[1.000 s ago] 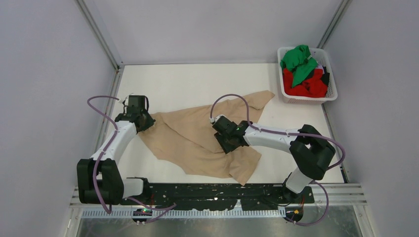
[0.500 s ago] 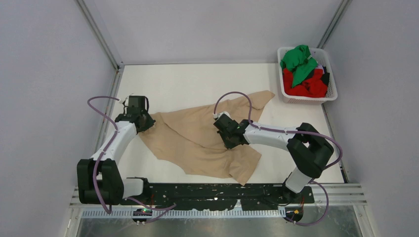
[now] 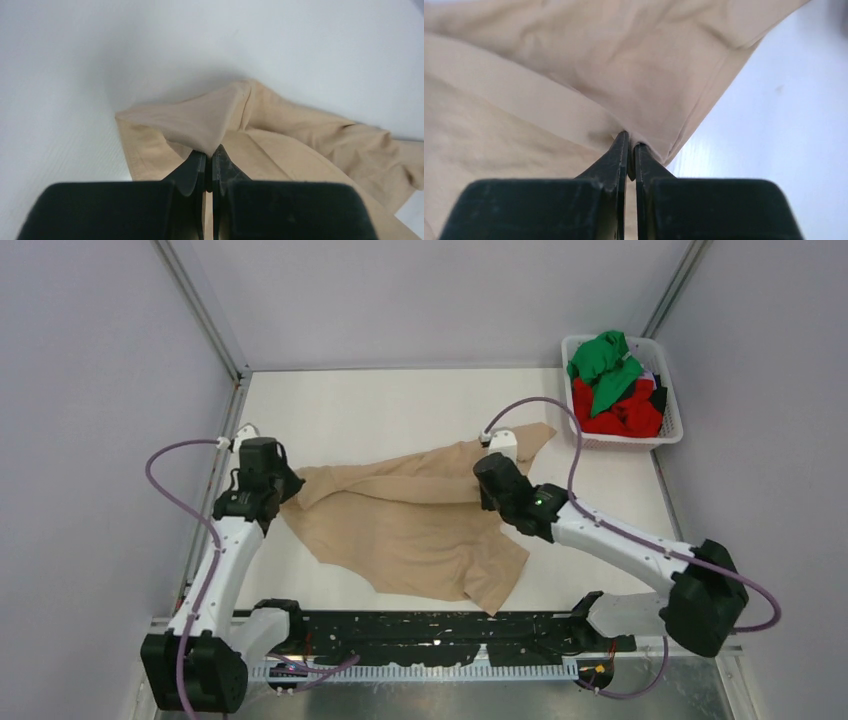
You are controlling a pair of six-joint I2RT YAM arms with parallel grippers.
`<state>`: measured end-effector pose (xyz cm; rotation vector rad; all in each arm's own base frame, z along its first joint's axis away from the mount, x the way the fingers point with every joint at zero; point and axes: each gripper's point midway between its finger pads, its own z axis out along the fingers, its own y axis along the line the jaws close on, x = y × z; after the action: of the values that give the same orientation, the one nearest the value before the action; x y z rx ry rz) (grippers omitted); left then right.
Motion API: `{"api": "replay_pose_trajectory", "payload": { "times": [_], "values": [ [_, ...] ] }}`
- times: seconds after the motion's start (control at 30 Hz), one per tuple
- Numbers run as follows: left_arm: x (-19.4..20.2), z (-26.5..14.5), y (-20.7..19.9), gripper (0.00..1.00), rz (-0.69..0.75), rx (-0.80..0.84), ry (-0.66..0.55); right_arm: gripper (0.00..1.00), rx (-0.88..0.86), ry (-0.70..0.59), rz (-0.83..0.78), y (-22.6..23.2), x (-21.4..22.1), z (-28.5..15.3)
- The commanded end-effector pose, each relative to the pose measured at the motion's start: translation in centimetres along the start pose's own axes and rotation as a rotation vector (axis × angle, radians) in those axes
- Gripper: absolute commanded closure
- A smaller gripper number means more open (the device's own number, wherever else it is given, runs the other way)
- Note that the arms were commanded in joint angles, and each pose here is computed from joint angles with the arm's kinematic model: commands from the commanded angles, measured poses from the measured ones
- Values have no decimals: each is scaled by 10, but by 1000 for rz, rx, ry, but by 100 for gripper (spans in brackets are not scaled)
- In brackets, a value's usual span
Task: Fold and stack the t-shirts
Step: Flatten out the tshirt
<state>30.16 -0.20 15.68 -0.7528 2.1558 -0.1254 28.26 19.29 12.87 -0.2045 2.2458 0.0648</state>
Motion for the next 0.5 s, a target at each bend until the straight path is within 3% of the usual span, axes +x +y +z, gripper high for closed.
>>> {"api": "replay_pose_trajectory", "payload": {
  "times": [0.0,0.13,0.27,0.47],
  "values": [
    [-49,-55,-25,100,-30,147,-172,95,79,-362,136,-38,-88,-51],
    [-90,-128,-55,100,-41,346,-323,95,90,-578,196,-66,-145,-115],
    [-132,-216,-59,100,-43,444,-517,95,80,-771,242,-96,-193,-194],
    [-171,-338,-66,100,-20,598,-709,95,-30,-960,276,-122,-235,-295]
  ]
}}
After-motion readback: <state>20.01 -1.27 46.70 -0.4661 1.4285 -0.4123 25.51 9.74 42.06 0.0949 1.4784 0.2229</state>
